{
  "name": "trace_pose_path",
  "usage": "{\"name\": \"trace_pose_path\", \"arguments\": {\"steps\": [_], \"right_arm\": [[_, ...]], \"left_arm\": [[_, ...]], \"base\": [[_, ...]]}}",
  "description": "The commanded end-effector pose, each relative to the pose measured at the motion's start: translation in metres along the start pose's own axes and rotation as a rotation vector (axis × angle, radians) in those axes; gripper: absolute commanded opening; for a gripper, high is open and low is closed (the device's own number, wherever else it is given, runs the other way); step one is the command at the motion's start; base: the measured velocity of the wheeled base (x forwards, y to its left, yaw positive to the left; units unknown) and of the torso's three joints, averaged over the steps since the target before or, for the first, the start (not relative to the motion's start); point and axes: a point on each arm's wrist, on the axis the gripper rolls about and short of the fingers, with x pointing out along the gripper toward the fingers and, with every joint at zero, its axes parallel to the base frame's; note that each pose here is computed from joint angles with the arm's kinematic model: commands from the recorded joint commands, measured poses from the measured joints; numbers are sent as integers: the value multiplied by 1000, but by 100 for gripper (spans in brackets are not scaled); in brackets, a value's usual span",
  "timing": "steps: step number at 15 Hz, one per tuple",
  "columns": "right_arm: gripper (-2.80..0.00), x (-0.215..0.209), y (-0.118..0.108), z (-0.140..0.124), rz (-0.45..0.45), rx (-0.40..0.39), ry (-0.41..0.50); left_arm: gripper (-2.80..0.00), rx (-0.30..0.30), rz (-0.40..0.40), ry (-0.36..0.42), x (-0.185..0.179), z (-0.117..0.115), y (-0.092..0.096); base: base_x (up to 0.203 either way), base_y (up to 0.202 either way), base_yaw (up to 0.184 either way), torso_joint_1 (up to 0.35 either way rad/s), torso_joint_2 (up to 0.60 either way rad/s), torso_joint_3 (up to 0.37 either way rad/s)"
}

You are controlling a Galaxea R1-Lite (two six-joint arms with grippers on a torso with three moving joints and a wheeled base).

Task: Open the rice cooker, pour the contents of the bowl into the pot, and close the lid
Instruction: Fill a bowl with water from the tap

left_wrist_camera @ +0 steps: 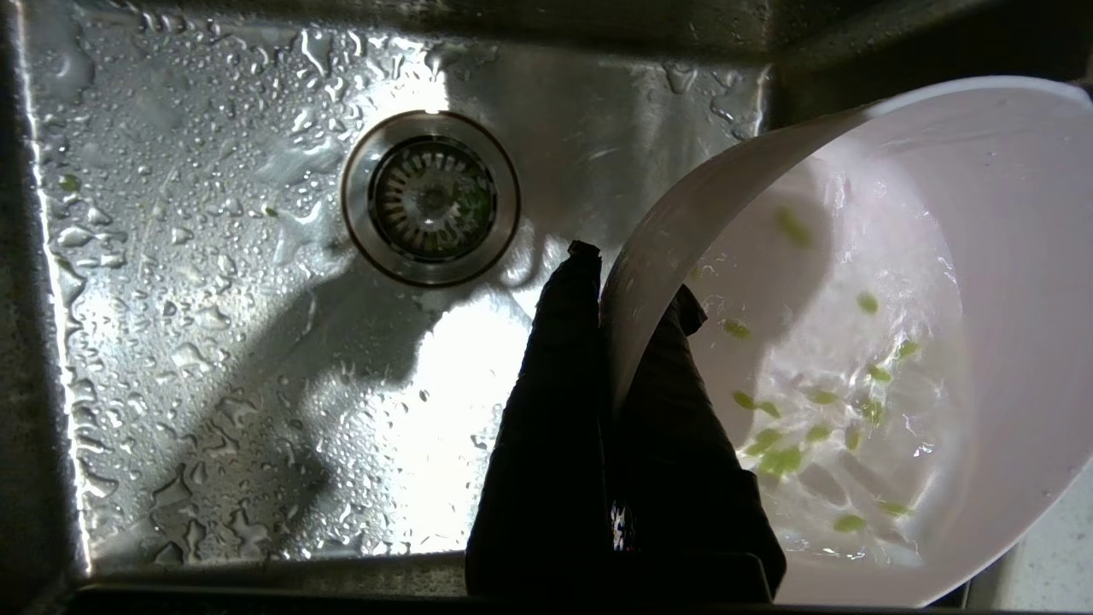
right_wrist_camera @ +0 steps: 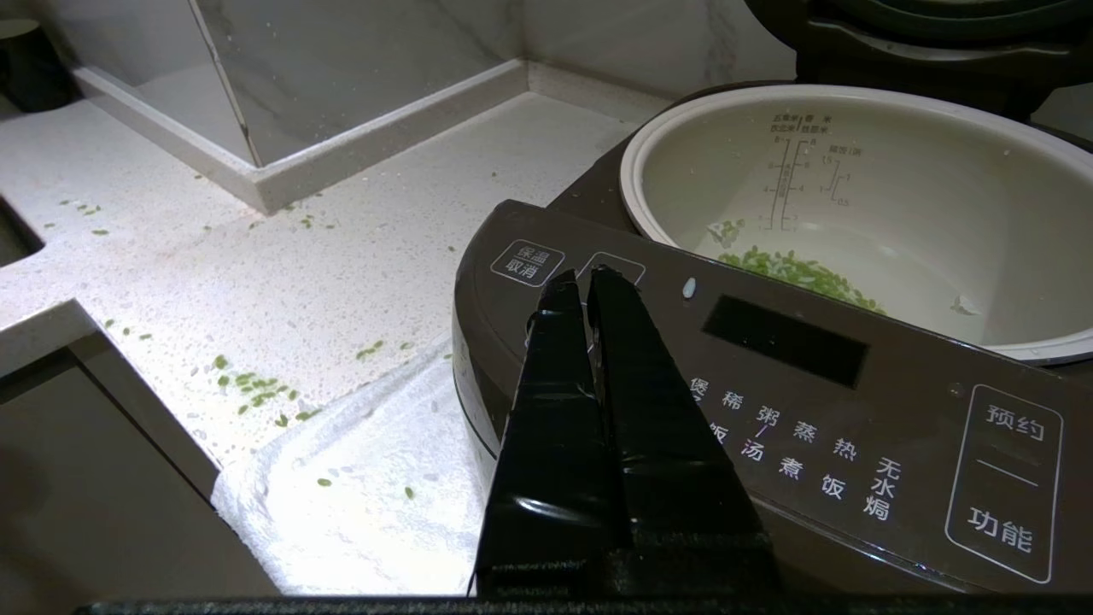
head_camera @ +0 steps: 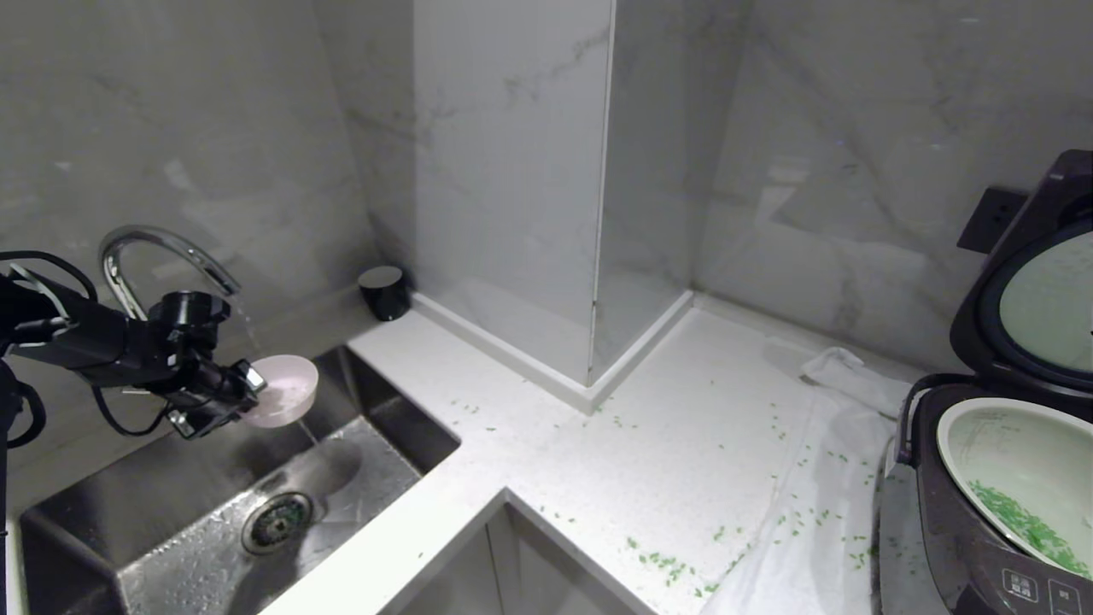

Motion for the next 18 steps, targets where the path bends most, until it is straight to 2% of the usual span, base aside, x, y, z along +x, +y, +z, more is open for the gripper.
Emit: {"name": "trace_pose_path", "arguments": {"steps": [1,5,8,10,14,18], "right_arm": [[-280,0,0,0,0,-1,2],[-280,0,0,0,0,-1,1],[-280,0,0,0,0,-1,2],[-280,0,0,0,0,-1,2],[-280,0,0,0,0,-1,2],[-280,0,0,0,0,0,1]], "left_arm": [[-280,-3,2,0,-2,0,1],[-280,35,17,57,-5,-21,0],[-280,71,-11,72,-22,-34,-11],[-280,75,-23,62,-25,-33,-15],[-280,58,-47,14,-22,-16,-22],[-280,38,-40,-6,-9,-6,-20]], "base": [[0,0,0,0,0,0],[0,0,0,0,0,0],[0,0,0,0,0,0],[0,0,0,0,0,0],[0,0,0,0,0,0],[0,0,0,0,0,0]]}}
